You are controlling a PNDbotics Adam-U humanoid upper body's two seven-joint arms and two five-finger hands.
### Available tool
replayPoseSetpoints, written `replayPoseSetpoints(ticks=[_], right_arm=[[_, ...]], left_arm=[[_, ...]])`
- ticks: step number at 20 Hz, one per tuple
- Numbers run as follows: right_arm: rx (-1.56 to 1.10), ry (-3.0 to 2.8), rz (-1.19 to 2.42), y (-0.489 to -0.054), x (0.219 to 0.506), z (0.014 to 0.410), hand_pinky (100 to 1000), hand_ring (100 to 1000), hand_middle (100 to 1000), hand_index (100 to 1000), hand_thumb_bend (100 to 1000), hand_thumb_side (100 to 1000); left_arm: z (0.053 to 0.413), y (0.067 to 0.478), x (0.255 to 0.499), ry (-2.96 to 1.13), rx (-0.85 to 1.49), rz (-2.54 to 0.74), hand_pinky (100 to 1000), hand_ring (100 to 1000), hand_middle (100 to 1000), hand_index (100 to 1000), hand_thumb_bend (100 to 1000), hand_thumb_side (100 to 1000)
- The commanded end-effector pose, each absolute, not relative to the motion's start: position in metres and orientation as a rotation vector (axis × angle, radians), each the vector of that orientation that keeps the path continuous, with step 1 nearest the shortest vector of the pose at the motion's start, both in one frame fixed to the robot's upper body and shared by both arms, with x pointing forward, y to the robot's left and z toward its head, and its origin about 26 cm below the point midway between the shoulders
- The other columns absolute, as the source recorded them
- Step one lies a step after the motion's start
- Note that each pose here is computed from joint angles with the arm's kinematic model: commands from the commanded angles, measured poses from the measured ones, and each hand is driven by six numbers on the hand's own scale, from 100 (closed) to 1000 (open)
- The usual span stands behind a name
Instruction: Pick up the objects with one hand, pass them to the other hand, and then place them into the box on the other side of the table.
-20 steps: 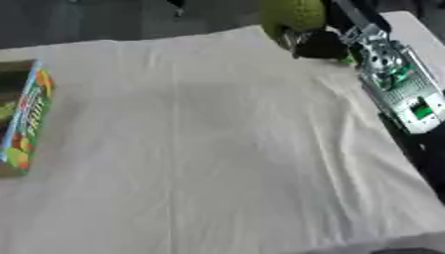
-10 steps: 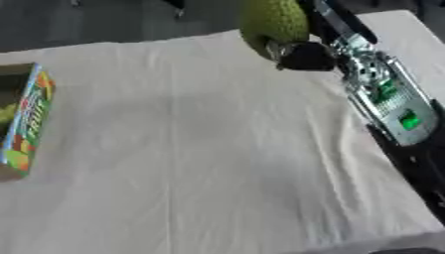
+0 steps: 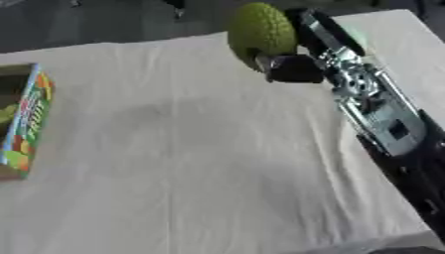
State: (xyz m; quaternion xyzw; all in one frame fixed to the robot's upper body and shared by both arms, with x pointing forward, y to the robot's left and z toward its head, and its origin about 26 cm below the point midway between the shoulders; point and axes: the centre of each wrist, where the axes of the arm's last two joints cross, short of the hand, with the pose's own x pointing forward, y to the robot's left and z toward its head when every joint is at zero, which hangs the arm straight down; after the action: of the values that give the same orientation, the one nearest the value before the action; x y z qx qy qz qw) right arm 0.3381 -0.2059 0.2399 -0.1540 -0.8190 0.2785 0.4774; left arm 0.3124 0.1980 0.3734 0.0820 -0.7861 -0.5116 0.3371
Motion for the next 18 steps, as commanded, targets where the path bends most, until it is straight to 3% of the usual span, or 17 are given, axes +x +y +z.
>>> replayPoseSetpoints(ticks=[1,5,18], right_arm=[[-0.371,-2.042,0.711,-0.201,0.333,0.249,732,553,310,509,100,100],[-0.363,-2.026,0.739,-0.198,0.334,0.244,732,553,309,509,100,100],[-0.309,-2.013,0.798,-0.189,0.333,0.234,733,555,345,509,100,100]], left_arm=[[0.388,0.187,0.293,-2.090,0.205,-1.430,687,744,707,786,507,470],[0.393,0.172,0.279,-2.127,0.149,-1.510,688,744,707,783,515,459],[0.397,0.131,0.266,-2.167,0.022,-1.719,697,748,711,783,526,456]])
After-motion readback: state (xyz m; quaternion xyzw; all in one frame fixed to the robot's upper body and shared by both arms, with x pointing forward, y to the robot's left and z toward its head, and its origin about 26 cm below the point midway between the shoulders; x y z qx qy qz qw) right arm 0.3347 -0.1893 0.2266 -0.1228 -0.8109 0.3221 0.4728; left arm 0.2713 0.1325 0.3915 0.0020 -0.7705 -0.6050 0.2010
